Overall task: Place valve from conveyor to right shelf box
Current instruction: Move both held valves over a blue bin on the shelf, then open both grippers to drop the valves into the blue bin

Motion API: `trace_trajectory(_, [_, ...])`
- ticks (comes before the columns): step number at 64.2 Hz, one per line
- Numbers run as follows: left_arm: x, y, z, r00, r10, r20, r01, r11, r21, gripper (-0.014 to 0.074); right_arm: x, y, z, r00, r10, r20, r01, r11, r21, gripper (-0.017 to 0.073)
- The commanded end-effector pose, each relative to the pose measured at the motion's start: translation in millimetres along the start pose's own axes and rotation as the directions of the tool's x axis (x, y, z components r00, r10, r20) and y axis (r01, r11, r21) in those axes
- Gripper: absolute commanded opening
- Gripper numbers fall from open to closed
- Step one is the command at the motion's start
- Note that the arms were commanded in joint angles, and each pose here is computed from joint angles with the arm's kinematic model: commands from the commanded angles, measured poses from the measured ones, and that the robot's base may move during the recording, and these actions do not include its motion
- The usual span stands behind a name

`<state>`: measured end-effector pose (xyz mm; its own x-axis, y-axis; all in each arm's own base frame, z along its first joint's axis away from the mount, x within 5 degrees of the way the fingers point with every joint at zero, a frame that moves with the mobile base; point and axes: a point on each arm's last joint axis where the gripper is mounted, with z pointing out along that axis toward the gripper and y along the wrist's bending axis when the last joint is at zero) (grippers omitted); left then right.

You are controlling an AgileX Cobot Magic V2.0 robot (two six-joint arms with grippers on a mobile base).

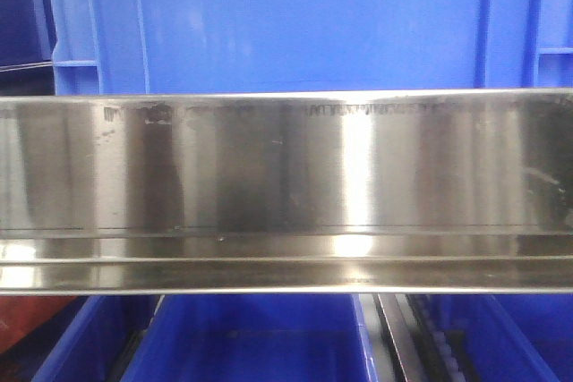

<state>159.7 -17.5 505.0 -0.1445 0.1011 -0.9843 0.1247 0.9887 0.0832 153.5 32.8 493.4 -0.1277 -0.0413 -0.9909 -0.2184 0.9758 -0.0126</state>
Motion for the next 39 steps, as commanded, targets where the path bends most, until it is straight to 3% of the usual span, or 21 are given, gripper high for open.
trace_trajectory(1, [-20.8, -14.7, 18.3, 1.000, 0.001, 0.016, -0.003, 0.996, 0.093, -0.0111, -28.6, 11.0, 11.9, 0.996, -0.007, 0.092, 0.013, 0.998, -0.064, -0.0153])
trace_trajectory(9, [-37.4, -49.3, 51.2, 1.000, 0.025, 0.013, -0.027, 0.971, 0.239, -0.0111, -47.5, 31.5, 36.5, 0.995, -0.010, 0.101, 0.026, 0.987, -0.158, -0.0153])
trace_trajectory(19, [-38.0, -97.3, 98.2, 0.997, 0.067, -0.031, -0.051, 0.930, 0.363, -0.0111, -52.2, 56.0, 75.0, 0.998, -0.023, 0.056, 0.036, 0.972, -0.234, -0.0153])
trace_trajectory(27, [-20.8, -124.7, 138.2, 0.989, 0.105, -0.104, -0.055, 0.914, 0.401, -0.0111, -37.7, 66.3, 107.7, 0.999, -0.044, -0.027, 0.036, 0.968, -0.247, -0.0153])
trace_trajectory(39, [16.6, -145.7, 187.6, 0.961, 0.157, -0.229, -0.051, 0.911, 0.410, -0.0111, -2.4, 78.5, 158.6, 0.980, -0.071, -0.188, 0.021, 0.966, -0.256, -0.0153])
